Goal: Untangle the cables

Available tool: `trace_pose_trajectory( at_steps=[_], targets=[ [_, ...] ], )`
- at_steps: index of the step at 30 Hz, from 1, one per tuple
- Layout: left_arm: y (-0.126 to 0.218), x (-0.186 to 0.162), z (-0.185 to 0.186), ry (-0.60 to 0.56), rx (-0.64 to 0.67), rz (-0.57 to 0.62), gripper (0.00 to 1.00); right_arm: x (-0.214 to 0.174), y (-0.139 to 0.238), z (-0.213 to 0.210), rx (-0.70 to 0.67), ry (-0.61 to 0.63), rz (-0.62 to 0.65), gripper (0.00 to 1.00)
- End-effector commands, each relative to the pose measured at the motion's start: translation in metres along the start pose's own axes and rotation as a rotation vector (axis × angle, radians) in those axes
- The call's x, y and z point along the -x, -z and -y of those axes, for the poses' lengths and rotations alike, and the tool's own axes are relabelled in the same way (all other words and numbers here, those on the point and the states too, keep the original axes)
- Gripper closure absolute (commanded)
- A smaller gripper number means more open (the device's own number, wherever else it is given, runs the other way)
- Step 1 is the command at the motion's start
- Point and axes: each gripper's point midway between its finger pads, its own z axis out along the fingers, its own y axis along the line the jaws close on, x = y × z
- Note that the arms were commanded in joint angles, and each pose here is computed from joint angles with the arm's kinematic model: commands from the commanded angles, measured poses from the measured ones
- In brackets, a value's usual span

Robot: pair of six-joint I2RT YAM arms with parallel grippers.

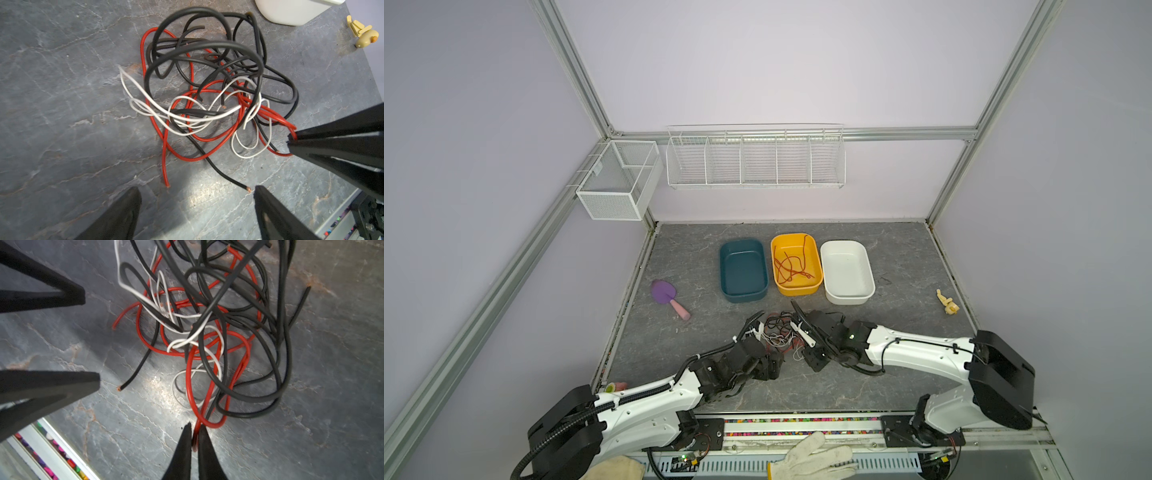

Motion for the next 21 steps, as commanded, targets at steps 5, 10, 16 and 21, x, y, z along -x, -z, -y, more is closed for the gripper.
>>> trace_pose_trajectory(
  at_steps=[5, 10, 16, 21],
  targets=[
    [-0.005, -0.004, 0.0, 0.017, 0.003, -0.004, 0.15, 0.005, -0.002, -0.006, 0.028, 0.019, 0.021, 0.93],
    [-0.004, -0.003, 0.002, 0.017, -0.001, 0.003, 0.15, 0.003, 0.001, -0.005, 0.025, 0.011, 0.024, 0.93],
    [-0.002, -0.006, 0.002, 0.017, 0.001, -0.012, 0.15, 0.008, 0.022, -0.016, 0.092, -0.008, 0.065, 0.93],
    [-0.004, -0.007, 0.002, 0.007, 0.009, -0.026, 0.15, 0.018, 0.058, -0.024, 0.152, -0.009, 0.147, 0.93]
  ],
)
